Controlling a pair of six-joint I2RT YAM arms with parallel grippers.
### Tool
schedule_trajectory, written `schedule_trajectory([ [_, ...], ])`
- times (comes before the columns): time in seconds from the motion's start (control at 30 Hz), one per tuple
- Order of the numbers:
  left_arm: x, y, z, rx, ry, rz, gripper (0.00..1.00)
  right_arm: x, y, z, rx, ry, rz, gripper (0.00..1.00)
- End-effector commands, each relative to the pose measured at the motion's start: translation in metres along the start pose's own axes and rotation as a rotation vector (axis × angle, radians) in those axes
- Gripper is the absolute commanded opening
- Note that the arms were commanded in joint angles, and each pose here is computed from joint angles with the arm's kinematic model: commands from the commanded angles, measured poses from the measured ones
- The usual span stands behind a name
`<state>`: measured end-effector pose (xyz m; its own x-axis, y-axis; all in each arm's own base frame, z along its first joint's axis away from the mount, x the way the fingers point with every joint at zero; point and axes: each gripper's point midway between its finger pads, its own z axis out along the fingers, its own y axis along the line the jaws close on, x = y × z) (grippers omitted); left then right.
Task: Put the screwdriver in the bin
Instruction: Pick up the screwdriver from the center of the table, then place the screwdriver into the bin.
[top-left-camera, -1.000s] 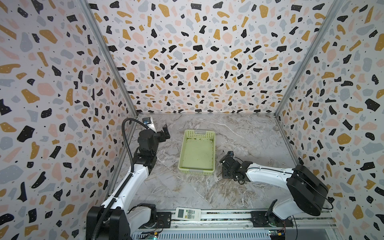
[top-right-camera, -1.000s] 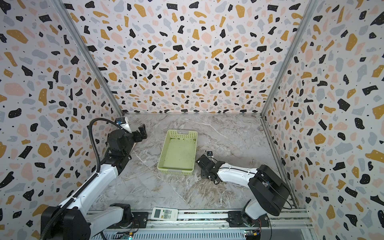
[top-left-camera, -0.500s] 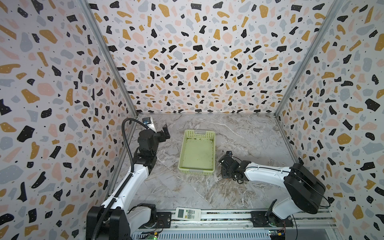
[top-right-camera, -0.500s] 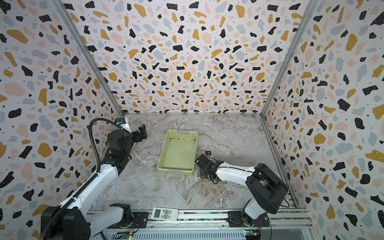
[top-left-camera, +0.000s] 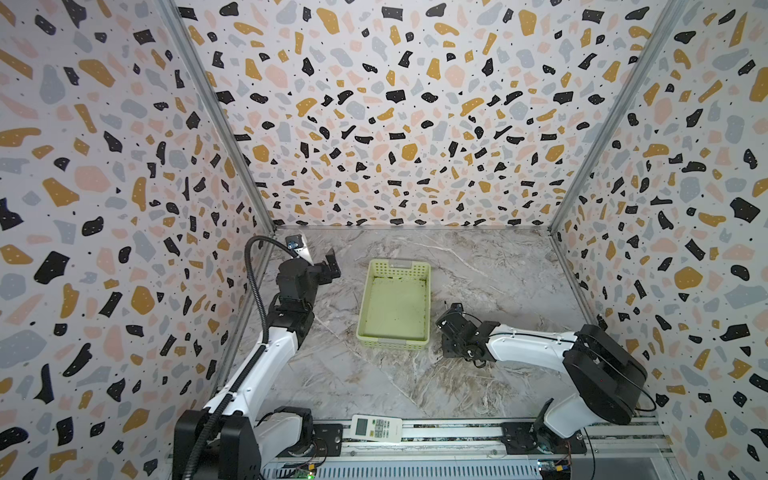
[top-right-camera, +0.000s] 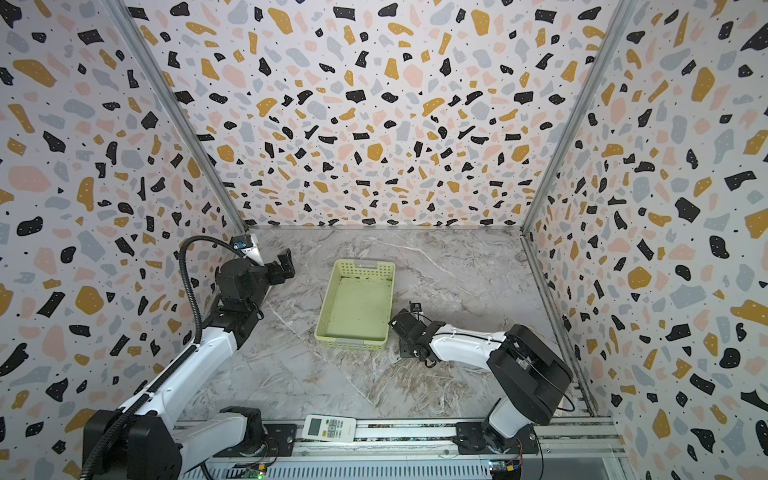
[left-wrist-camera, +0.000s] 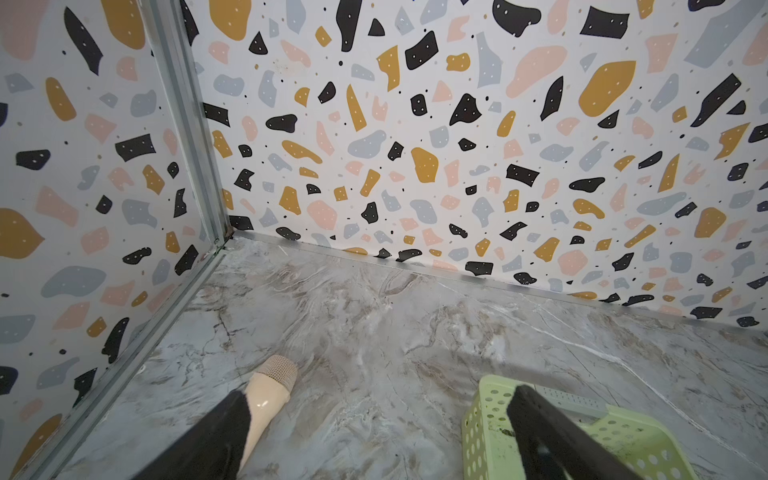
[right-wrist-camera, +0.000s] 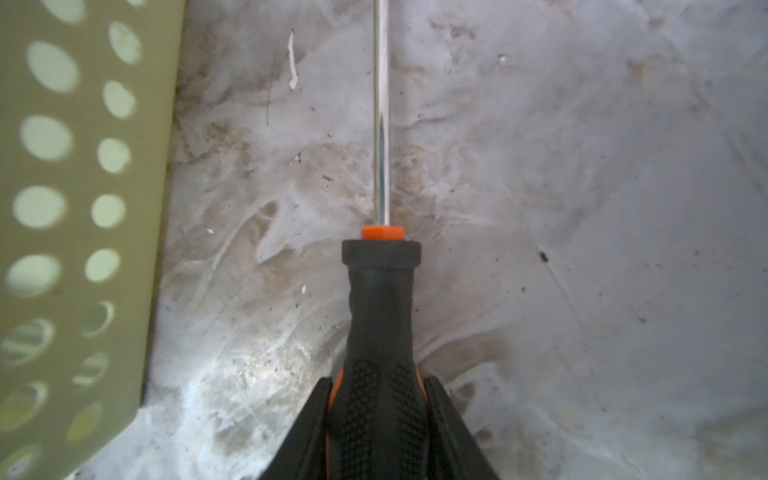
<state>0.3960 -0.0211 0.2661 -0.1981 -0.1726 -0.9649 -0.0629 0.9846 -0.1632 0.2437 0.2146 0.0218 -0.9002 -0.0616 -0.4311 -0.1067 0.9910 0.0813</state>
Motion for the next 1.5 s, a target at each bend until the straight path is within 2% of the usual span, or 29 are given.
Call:
schedule_trajectory([
  [0.0, -0.019, -0.004, -0.001, 0.007, -0.052, -0.012, 1.00, -0.008, 0.002, -0.007, 0.009, -0.018, -0.011, 0.31],
  [0.3, -0.018, -0.003, 0.000, 0.002, -0.048, -0.010, 0.99, -0.018, -0.001, -0.021, 0.021, -0.053, -0.021, 0.26],
  [0.6, -0.017, -0.003, 0.001, 0.003, -0.043, -0.008, 1.00, -0.026, -0.005, -0.040, 0.013, -0.096, -0.012, 0.25],
  [0.97, -0.018, -0.002, -0.001, 0.001, -0.047, -0.009, 0.99, -0.054, -0.006, -0.085, 0.019, -0.178, -0.004, 0.25],
  [1.27, -0.019, -0.002, -0.001, -0.002, -0.049, -0.007, 1.00, -0.096, 0.028, -0.123, -0.018, -0.257, -0.069, 0.25],
  [1.47, -0.020, -0.002, -0.002, -0.003, -0.049, -0.007, 0.99, -0.128, 0.076, -0.138, -0.068, -0.301, -0.144, 0.25],
])
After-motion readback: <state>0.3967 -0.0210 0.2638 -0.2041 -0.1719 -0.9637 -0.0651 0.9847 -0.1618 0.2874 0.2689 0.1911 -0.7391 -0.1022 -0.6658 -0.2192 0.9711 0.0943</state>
